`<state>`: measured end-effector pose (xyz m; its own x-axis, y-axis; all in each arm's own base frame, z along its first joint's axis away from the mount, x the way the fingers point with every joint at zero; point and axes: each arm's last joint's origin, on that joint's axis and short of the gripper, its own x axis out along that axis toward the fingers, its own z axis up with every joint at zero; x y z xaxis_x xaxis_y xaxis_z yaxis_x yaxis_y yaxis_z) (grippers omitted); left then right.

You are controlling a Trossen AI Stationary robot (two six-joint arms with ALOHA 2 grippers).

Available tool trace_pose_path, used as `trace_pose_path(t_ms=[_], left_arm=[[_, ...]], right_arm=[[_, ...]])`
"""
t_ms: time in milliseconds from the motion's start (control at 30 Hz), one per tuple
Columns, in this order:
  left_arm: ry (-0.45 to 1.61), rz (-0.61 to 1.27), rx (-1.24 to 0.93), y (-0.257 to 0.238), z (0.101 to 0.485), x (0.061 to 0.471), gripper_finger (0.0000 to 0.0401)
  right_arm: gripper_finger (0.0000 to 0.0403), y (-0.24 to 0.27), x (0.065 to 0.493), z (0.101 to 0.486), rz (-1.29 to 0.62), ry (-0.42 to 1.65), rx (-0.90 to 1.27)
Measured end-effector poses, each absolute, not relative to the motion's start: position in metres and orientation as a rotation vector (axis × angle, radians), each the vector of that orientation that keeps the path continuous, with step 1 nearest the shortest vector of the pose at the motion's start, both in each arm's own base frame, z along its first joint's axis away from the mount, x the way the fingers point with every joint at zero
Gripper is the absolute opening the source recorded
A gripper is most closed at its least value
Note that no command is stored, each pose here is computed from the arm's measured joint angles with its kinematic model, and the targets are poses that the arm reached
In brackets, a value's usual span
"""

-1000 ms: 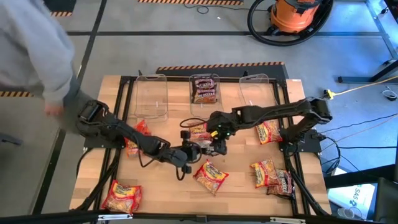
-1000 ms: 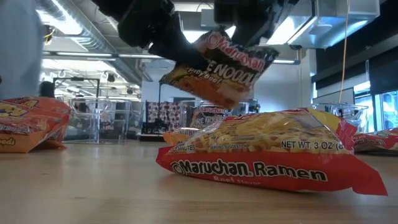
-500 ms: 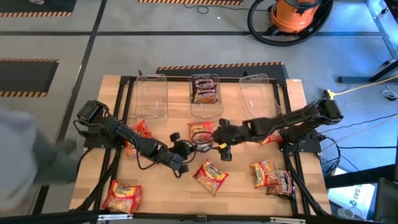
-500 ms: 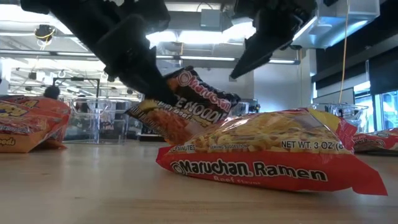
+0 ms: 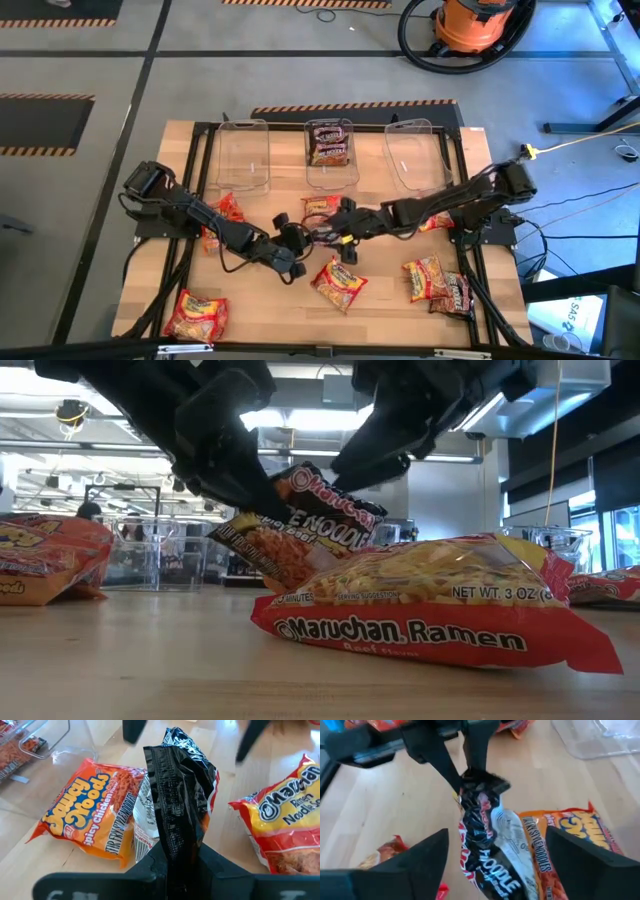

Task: Sort Maruchan noodles
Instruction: Put the top black noodle pack into the middle transparent bin

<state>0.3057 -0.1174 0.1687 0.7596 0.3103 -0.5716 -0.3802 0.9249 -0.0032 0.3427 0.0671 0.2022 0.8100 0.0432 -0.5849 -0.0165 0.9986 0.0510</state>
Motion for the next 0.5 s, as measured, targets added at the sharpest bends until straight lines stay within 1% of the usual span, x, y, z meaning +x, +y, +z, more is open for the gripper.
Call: trace_pose_path(t_ms=[133, 267, 400, 500], left_arm=[[0.596, 0.376, -0.124, -0.118, 0.169, 0.306, 0.0036], [0.589, 0.374, -0.127, -0.118, 0.17, 0.306, 0.0036], [0.575, 0.355, -0.108, -0.12, 0.171, 0.307, 0.0036], [0.552, 0.328, -0.085, -0.124, 0.174, 0.308, 0.0036]], right_arm=[[0.0346, 0.07, 0.349, 0.198, 0.087, 0.591, 0.031], [0.0363, 0.07, 0.354, 0.186, 0.063, 0.609, 0.018], [0.0363, 0.069, 0.357, 0.174, 0.033, 0.638, 0.004], [0.035, 0.07, 0.358, 0.172, 0.032, 0.63, 0.005]])
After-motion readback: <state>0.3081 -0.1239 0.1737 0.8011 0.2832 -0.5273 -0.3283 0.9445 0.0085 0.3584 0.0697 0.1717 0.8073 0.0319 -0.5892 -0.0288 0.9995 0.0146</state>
